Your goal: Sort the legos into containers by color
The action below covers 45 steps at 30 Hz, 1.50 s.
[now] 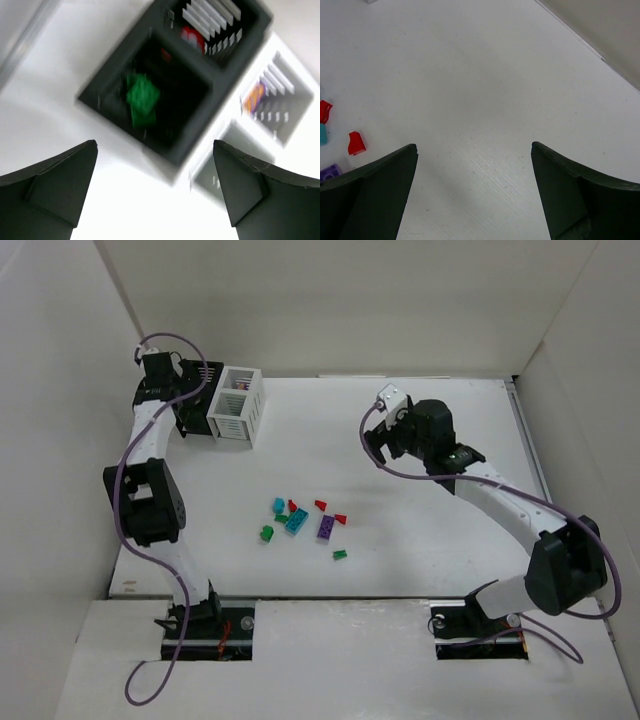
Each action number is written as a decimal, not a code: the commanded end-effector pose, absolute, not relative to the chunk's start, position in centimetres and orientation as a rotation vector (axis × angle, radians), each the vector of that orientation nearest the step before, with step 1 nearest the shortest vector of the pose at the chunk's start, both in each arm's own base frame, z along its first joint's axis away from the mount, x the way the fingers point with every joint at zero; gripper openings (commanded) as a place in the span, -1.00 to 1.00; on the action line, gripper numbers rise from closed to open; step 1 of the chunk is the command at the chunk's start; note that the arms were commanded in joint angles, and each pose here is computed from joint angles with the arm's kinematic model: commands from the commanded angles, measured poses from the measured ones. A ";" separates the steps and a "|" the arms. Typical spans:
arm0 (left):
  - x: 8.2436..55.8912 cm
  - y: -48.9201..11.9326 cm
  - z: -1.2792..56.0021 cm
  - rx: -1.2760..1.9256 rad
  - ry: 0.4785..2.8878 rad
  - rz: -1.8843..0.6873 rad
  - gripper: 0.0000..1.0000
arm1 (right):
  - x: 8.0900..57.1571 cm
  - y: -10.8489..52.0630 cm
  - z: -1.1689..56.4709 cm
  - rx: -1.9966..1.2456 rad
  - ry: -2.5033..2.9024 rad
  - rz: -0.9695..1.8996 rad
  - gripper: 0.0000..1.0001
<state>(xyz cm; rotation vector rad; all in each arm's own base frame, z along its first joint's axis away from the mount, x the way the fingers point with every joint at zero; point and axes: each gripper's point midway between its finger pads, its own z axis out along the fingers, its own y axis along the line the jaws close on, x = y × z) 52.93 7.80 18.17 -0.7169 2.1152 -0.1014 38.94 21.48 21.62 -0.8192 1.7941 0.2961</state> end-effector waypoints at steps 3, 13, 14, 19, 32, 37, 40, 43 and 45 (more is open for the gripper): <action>46.7 1.7 22.5 -0.615 2.056 -0.230 1.00 | 38.9 20.2 22.2 -0.624 1.850 0.302 0.99; 31.9 -9.0 14.5 -0.572 2.284 -0.332 1.00 | 36.5 20.2 19.9 -0.554 1.949 0.465 0.99; 30.5 -10.4 15.1 -0.561 2.266 -0.391 0.97 | 36.1 20.4 19.4 -0.554 1.962 0.487 0.99; 24.6 -12.5 11.9 -0.559 2.336 -0.497 0.80 | 35.5 21.1 18.6 -0.569 1.973 0.549 0.99; 20.2 -12.0 5.7 -0.712 2.492 -0.257 0.34 | 34.9 22.7 16.8 -0.615 2.009 0.616 0.99; 21.1 -11.8 5.0 -0.731 2.499 -0.177 0.24 | 35.1 22.5 16.8 -0.618 2.007 0.601 0.99; 21.8 -12.2 4.6 -0.719 2.511 -0.162 0.21 | 35.1 22.5 16.8 -0.618 2.007 0.601 0.99; 21.9 -12.2 4.1 -0.705 2.527 -0.142 0.16 | 35.1 22.5 16.8 -0.618 2.007 0.601 0.99; 22.1 -12.3 4.1 -0.694 2.530 -0.139 0.06 | 35.1 22.5 16.8 -0.618 2.007 0.601 0.99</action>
